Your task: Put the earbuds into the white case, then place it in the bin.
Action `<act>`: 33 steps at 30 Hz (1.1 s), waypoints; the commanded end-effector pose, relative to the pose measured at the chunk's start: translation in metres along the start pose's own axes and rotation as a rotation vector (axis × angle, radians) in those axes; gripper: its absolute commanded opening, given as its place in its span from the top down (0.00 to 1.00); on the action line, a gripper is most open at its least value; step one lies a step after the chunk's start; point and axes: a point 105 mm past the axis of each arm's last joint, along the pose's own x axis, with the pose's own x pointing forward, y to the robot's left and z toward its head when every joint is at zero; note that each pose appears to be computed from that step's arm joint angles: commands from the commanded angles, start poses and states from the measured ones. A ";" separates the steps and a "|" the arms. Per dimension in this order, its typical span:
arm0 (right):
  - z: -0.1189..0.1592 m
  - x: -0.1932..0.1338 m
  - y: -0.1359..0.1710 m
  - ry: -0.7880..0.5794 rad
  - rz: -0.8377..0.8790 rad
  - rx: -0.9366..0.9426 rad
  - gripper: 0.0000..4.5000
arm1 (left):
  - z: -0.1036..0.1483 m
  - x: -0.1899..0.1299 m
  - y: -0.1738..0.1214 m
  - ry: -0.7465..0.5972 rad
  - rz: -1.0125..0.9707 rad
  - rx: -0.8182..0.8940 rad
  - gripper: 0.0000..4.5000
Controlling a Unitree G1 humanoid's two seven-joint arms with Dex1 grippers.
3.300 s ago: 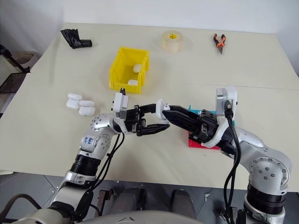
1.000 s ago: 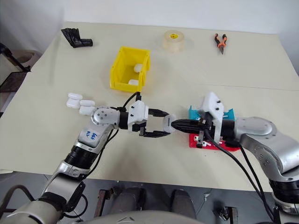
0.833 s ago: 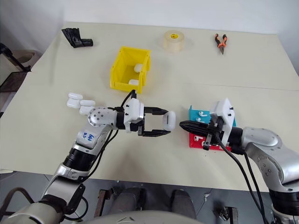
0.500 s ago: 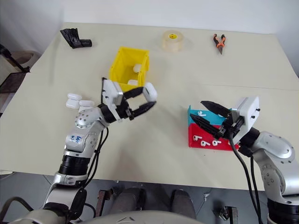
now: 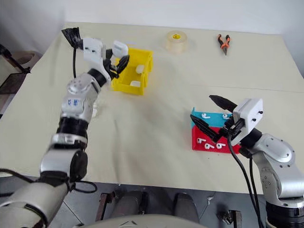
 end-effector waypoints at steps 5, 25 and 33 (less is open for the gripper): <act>0.013 0.003 0.002 -0.052 -0.009 -0.027 0.00 | -0.012 0.007 -0.004 0.043 -0.065 -0.045 0.11; -0.001 -0.023 -0.007 0.108 0.129 -0.033 0.00 | -0.025 -0.141 -0.049 -0.042 -0.806 0.218 0.00; -0.014 -0.044 -0.015 0.186 0.090 -0.008 0.00 | -0.044 -0.172 -0.038 0.057 -0.775 0.243 0.00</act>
